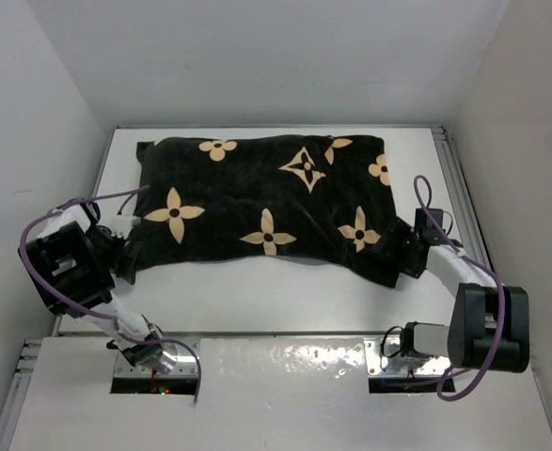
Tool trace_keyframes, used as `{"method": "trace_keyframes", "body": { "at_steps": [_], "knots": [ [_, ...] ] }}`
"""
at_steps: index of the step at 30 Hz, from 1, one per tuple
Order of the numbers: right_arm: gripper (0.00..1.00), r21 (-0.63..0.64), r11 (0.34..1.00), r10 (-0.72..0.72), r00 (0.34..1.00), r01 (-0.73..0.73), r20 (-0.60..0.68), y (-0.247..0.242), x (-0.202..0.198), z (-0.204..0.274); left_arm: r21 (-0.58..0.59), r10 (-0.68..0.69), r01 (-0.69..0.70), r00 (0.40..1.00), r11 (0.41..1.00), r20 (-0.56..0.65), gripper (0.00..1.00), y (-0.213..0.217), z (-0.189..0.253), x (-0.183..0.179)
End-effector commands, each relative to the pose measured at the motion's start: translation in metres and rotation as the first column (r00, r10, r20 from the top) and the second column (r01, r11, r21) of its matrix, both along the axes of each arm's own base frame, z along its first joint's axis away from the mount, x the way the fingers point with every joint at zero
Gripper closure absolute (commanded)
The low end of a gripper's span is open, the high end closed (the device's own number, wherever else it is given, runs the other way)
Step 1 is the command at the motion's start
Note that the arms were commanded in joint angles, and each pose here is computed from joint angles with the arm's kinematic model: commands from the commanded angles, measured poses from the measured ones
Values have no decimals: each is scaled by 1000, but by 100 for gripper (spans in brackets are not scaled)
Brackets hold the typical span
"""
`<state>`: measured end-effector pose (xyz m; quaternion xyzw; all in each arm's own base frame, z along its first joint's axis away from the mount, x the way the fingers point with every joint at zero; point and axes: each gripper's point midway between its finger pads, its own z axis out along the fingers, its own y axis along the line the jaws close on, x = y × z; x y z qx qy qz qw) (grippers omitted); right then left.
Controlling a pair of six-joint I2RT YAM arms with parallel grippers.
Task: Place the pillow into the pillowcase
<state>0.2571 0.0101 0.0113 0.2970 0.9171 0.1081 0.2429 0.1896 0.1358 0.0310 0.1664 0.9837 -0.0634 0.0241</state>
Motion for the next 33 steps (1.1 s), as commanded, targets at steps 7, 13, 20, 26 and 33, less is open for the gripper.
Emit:
{"method": "trace_keyframes", "body": {
  "at_steps": [7,13,20,26,33],
  "knots": [
    [21,97,995,-14,992,2,125,15,22,-8,-133,165,-138,961,981,222,0,10,7,58],
    [58,187,981,-75,986,47,146,20,23,-12,-207,148,-112,975,972,164,18,-11,-12,46],
    [100,207,978,-47,972,-2,231,21,34,19,-335,169,-142,984,931,51,100,-33,-21,32],
    [100,126,991,-25,876,-41,481,2,57,113,-363,215,-122,949,924,229,100,-20,55,75],
    [100,-6,999,28,700,-33,714,-18,55,240,-238,162,-42,843,970,512,100,-7,163,96]
  ]
}}
